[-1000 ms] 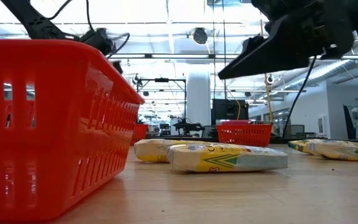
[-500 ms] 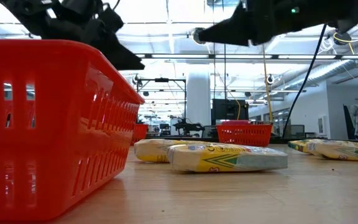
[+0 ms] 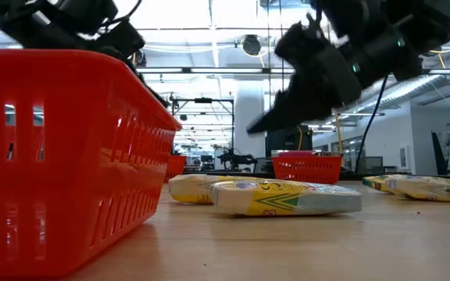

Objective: Pick & Place School Supplies
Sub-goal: Put the yellow crayon pack into the bottom left red bin

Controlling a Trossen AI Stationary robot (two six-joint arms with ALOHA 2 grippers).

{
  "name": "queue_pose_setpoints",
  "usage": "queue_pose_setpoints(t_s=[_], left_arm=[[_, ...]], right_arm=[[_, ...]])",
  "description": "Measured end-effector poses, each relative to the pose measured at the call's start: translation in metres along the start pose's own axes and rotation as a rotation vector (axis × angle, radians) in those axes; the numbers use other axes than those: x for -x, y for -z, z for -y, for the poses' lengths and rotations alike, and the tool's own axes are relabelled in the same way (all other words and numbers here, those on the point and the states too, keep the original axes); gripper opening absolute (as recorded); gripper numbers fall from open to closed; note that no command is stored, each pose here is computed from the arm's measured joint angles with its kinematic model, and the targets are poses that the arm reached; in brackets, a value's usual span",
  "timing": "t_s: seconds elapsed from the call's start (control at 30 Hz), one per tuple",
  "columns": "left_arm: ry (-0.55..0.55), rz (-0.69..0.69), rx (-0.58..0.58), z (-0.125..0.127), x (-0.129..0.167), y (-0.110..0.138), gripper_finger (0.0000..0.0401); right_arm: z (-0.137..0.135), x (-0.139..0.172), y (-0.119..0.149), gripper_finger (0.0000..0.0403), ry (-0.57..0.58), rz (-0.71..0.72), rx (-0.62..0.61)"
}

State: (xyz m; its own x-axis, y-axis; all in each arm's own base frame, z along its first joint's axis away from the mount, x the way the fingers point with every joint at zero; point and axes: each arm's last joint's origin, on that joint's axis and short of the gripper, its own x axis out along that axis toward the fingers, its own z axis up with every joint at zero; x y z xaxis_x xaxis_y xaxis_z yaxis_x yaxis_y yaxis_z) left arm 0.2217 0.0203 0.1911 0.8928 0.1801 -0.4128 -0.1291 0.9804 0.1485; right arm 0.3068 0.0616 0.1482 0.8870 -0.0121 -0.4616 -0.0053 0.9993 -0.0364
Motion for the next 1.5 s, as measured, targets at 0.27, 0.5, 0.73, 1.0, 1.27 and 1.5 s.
queue_pose_setpoints(t_s=[0.27, 0.5, 0.73, 1.0, 1.27, 1.5], left_arm=[[-0.009, 0.042, 0.068, 0.012, 0.011, 0.031, 0.0218], [0.001, 0.045, 0.065, 0.033, 0.017, 0.04, 0.0218], [0.016, 0.112, 0.043, 0.049, 0.023, 0.04, 0.0218], [0.017, 0.118, 0.035, 0.054, 0.026, 0.04, 0.0218], [0.021, 0.118, 0.043, 0.055, 0.026, 0.04, 0.0218], [0.021, 0.118, 0.043, 0.055, 0.026, 0.04, 0.0218]], right_arm=[[-0.01, -0.015, 0.017, 0.0254, -0.056, -0.126, -0.048], [-0.018, -0.038, 0.015, 0.0254, -0.047, -0.192, -0.024], [-0.016, -0.043, 0.011, 0.0254, 0.049, -0.214, 0.013], [-0.017, -0.029, -0.016, 0.0254, 0.074, -0.188, 0.033], [-0.01, -0.037, 0.004, 0.0254, 0.086, -0.317, -0.003], [-0.004, -0.04, 0.005, 0.0254, 0.098, -0.315, -0.02]])
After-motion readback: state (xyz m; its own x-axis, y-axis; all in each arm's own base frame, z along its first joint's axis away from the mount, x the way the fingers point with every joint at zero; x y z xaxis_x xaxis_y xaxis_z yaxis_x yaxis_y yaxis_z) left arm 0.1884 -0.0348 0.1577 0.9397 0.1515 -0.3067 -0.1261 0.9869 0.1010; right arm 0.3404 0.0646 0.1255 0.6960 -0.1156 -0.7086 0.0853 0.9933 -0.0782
